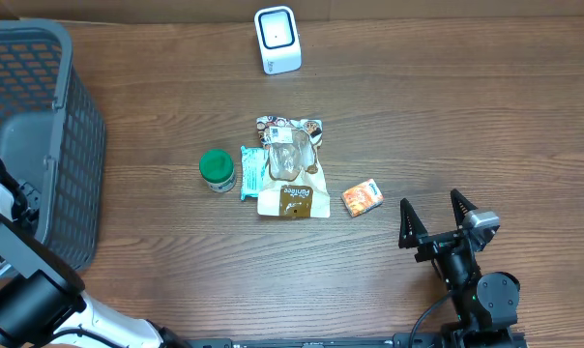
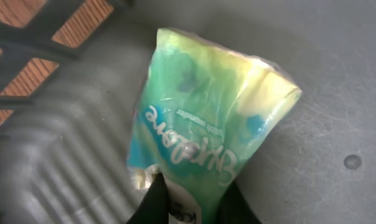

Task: Scan the item barcode
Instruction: 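Grasp the green-and-white Kleenex tissue pack in the basket with the left gripper, then lift the green tissue pack out and set it beside the orange pack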

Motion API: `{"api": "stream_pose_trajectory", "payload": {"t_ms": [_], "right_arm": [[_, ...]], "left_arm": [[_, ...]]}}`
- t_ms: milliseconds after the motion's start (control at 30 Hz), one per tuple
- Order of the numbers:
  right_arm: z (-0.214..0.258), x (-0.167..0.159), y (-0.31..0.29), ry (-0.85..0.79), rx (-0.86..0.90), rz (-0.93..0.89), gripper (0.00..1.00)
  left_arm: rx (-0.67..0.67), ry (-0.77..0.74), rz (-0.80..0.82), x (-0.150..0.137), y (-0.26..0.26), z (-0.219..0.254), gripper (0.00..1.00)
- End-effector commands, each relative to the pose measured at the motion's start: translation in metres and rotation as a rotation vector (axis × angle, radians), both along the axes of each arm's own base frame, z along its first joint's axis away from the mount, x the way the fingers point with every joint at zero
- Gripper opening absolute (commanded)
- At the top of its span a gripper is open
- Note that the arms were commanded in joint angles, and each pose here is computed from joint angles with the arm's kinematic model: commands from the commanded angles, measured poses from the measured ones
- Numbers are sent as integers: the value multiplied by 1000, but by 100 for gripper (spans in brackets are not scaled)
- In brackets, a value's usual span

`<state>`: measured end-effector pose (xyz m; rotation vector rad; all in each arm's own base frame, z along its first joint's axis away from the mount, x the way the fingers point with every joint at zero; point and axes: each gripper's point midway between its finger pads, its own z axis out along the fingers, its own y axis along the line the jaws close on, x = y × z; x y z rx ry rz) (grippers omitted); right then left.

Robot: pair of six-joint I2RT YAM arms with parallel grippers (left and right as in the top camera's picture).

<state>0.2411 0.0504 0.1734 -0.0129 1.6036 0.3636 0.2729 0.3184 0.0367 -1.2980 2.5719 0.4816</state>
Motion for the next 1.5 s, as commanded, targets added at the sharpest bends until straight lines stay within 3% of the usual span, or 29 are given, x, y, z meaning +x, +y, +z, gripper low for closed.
{"api": "stream_pose_trajectory", "payload": {"t_ms": [0,267,500,733,1033,1267,1467], "right_arm": [[-4,1,-2,2,-5,-11,100],[-4,1,-2,2,-5,-11,100],[-4,1,-2,2,-5,-11,100],[-4,1,-2,2,-5,-11,100],[-4,1,-2,2,-5,-11,100],[-4,1,-2,2,-5,-11,100],[-4,1,-2,2,-5,-11,100]], "left_arm": [[-118,41,-24,-4,-22,-32,4],[-192,50,29,2,-28,17,4],[-246,-164,-7,41,-48,119,4],[-251,-476,-184,68,-105,224,4],[-181,-686,-521,54,-226,326,4],[-251,-719,-811,34,-328,350,4],[-341,-560,-991,27,-396,314,4]]}}
